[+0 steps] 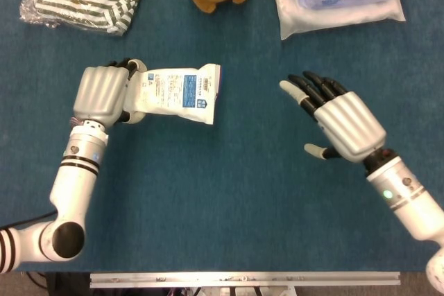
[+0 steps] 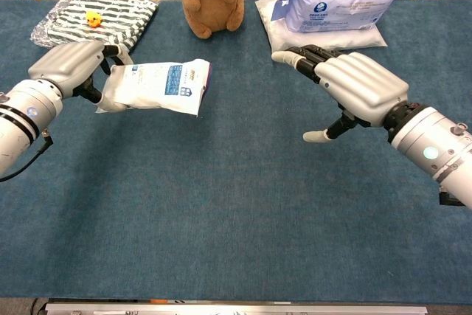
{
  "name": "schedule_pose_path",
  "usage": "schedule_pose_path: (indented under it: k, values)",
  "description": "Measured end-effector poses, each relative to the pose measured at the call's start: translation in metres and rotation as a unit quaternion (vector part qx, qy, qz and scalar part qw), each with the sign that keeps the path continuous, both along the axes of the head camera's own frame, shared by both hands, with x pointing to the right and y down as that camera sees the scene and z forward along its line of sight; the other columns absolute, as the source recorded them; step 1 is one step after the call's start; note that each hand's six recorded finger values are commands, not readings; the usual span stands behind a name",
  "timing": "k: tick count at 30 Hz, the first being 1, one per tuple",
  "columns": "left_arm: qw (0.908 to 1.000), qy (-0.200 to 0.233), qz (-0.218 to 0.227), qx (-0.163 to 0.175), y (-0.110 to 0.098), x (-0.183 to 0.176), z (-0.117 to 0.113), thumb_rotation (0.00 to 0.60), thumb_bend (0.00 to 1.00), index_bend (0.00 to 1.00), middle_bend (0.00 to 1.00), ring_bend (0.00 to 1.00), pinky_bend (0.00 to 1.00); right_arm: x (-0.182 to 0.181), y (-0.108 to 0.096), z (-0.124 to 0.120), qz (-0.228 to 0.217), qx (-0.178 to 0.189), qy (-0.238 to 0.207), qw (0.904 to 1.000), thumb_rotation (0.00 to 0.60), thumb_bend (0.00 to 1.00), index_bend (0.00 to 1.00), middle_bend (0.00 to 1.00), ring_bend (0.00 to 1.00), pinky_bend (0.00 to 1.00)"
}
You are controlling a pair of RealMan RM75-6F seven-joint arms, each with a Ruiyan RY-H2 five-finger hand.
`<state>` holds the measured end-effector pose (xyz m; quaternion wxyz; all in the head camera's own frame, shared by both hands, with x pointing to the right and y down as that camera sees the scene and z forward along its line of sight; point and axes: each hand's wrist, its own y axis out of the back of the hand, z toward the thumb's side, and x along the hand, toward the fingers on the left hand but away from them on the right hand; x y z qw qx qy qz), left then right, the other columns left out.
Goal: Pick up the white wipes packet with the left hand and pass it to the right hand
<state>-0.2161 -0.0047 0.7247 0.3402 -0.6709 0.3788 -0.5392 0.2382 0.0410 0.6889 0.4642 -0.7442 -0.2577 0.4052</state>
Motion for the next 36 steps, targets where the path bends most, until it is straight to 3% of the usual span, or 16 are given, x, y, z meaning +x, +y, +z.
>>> schedule_pose_path:
  k: [6, 15, 36]
  values:
    - [0.9998, 0.002, -0.017, 0.008, 0.000, 0.009, -0.004, 0.600, 0.16, 0.40, 0.38, 0.36, 0.53, -0.013, -0.003, 0.005, 0.002, 0.018, 0.002, 0.9998, 0.600, 0.00, 0.00, 0.06, 0.02, 0.14]
    - [0.9991, 0.024, -0.034, 0.008, 0.002, 0.021, -0.016, 0.600, 0.16, 0.41, 0.39, 0.36, 0.54, -0.027, -0.004, 0.008, 0.004, 0.010, -0.014, 0.9998, 0.600, 0.00, 0.00, 0.05, 0.01, 0.13]
    - [0.9983, 0.057, 0.005, 0.007, 0.021, 0.042, -0.041, 0.600, 0.16, 0.41, 0.39, 0.37, 0.54, -0.036, 0.004, -0.020, -0.024, -0.022, -0.067, 0.9972, 0.600, 0.00, 0.00, 0.05, 0.01, 0.13]
